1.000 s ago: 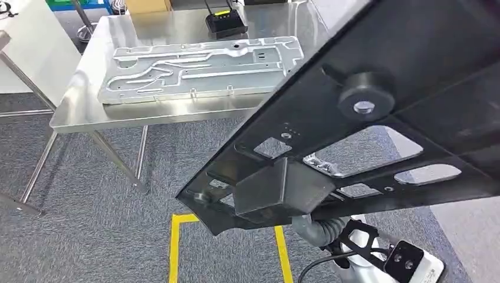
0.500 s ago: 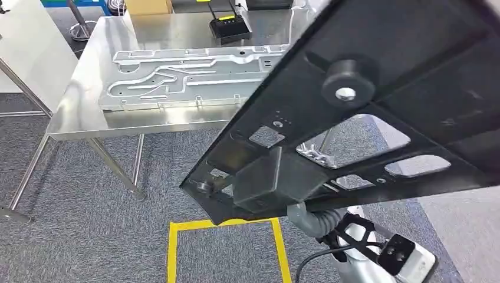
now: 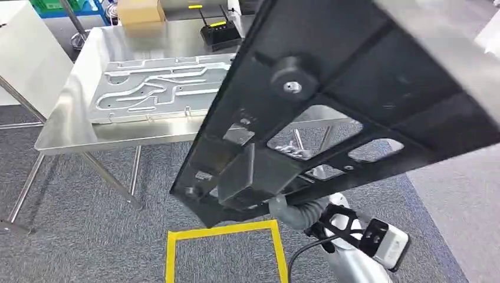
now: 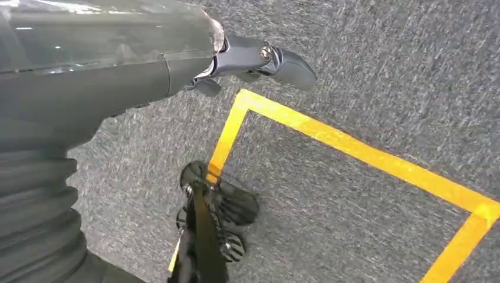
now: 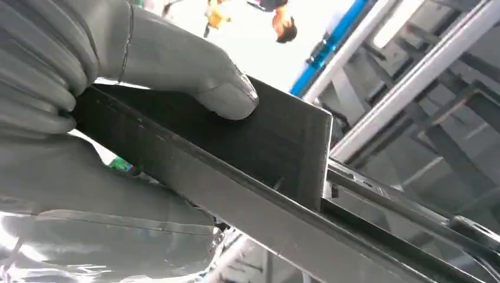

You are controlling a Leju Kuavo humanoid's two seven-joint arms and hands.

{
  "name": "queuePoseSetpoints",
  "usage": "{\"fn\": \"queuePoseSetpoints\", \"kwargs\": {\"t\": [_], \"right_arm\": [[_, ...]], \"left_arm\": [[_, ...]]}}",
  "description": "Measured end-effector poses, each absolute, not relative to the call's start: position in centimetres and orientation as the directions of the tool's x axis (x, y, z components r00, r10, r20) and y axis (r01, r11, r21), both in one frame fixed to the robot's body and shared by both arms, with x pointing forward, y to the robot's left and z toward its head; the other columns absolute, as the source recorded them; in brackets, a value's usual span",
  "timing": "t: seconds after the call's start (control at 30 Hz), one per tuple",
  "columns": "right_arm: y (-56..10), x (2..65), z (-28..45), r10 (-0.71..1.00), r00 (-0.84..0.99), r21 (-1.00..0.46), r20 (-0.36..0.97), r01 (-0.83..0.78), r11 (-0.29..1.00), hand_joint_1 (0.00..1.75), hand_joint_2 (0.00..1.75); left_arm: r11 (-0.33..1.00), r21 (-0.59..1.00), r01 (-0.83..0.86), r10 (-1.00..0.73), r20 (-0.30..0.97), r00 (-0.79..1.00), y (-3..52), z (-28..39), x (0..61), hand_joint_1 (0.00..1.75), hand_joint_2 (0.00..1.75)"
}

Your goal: Take the parts from the cabinet and place them on the table.

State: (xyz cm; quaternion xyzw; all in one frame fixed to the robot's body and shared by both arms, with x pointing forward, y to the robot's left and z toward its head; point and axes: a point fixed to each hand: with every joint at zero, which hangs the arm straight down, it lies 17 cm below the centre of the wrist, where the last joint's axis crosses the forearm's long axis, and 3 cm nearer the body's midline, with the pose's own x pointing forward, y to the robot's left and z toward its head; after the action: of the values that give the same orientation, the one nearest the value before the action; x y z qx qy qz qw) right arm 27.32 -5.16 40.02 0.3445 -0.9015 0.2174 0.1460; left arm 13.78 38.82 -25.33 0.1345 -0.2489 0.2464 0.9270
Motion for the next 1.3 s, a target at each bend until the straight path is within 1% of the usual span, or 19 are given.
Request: {"fn": "queuePoseSetpoints", "kwargs": {"t": [0.33, 0.53, 0.7, 0.9, 1.3], "right_arm": [[-3.9, 27.9, 40.2, -0.568, -0.707, -0.314, 0.421, -0.701, 0.64, 1.75, 1.75], [-2.6, 28.0, 39.0, -0.568, -0.684, -0.342, 0.457, -0.725, 0.598, 1.75, 1.75], [-1.4, 27.4, 38.8, -0.572, -0.678, -0.369, 0.461, -0.733, 0.571, 1.75, 1.75], [-0.7, 27.0, 38.9, -0.576, -0.678, -0.379, 0.456, -0.734, 0.564, 1.75, 1.75], [-0.3, 27.3, 38.3, -0.562, -0.681, -0.371, 0.47, -0.73, 0.574, 1.75, 1.75]], "left_arm": [[0.841, 0.12, -0.527, 0.396, 0.527, 0.752, 38.5, -25.4, 13.7, 0.0, 1.75], [0.842, 0.116, -0.527, 0.398, 0.526, 0.752, 38.3, -25.4, 13.7, 0.0, 1.75], [0.844, 0.105, -0.527, 0.4, 0.532, 0.747, 38.0, -25.3, 14.3, 0.0, 1.75], [0.845, 0.097, -0.526, 0.4, 0.538, 0.742, 37.8, -25.2, 14.9, 0.0, 1.75], [0.844, 0.105, -0.526, 0.4, 0.529, 0.748, 38.0, -25.4, 14.0, 0.0, 1.75]]}}
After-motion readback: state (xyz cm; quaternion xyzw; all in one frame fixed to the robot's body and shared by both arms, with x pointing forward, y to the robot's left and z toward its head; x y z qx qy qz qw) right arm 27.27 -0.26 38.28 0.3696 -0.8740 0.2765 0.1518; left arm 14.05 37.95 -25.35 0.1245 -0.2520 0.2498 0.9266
